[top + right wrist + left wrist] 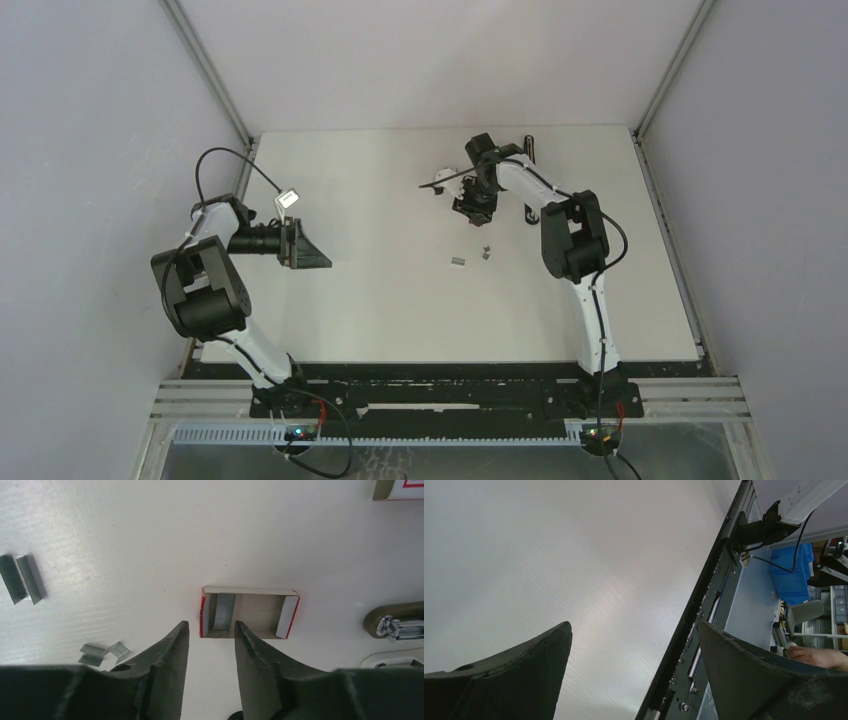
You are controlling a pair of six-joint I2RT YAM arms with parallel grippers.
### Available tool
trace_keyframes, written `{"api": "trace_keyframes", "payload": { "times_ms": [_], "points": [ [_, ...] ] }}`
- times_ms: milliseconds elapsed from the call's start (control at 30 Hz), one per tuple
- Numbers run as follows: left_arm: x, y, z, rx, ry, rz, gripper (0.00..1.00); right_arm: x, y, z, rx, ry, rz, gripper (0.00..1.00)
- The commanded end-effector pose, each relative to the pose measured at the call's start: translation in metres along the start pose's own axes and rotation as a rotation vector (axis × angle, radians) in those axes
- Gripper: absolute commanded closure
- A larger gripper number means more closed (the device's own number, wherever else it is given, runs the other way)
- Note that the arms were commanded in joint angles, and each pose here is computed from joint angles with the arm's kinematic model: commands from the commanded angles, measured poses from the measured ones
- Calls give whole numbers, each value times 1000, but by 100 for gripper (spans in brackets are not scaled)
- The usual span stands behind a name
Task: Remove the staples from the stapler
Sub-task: Place the staple in the staple box, then adjust the staple box at the center of the board.
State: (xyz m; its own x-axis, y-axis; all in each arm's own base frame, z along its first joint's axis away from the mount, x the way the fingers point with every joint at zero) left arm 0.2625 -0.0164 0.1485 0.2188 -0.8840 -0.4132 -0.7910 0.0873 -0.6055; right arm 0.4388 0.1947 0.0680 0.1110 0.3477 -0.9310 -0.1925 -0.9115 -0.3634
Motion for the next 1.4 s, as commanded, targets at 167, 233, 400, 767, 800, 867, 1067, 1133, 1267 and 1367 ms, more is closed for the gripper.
{"api": "trace_keyframes", "payload": {
  "times_ms": [167,233,400,767,800,867,1067,1133,1267,1367],
  "points": [
    [-7,-21,-1,79,-2,-47,0,-14,-25,4,46,38,-60,43],
    [-7,-21,-2,81,2,-46,0,-22,-33,4,76,40,-105,43],
    [-8,-21,-2,83,4,-47,0,-43,-49,-8,241,58,-211,43],
    [-8,-21,-3,83,5,-45,0,-34,-42,-57,537,218,-245,42],
    [-8,-21,-3,80,5,-46,0,-33,-41,-60,552,242,-239,42],
    [-8,-21,-3,80,6,-46,0,-28,-38,-64,571,269,-226,42],
    [-8,-21,-4,81,6,-45,0,-15,-34,-66,575,329,-178,42],
    [-8,-21,-3,81,6,-45,0,-11,-36,-65,586,330,-179,42],
    [-8,-21,-4,84,6,-44,0,-8,-37,-68,602,353,-181,41],
    [-7,-20,-3,82,6,-44,0,-2,-35,-68,598,373,-160,41]
  ]
}}
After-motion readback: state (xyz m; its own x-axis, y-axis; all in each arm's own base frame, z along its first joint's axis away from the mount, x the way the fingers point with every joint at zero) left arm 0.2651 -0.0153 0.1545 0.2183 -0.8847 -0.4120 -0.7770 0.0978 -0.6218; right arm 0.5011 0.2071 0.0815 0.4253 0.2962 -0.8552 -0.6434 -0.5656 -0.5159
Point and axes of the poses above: each gripper's point midway between its finger pads, its own x axis out along the fingers, its own z axis along the line the jaws close on, y = z × x, the point moved 4 cm from there along -x, back along the fingers, and after that the axes turned 3 degrees about x, right-handed, at the moved point
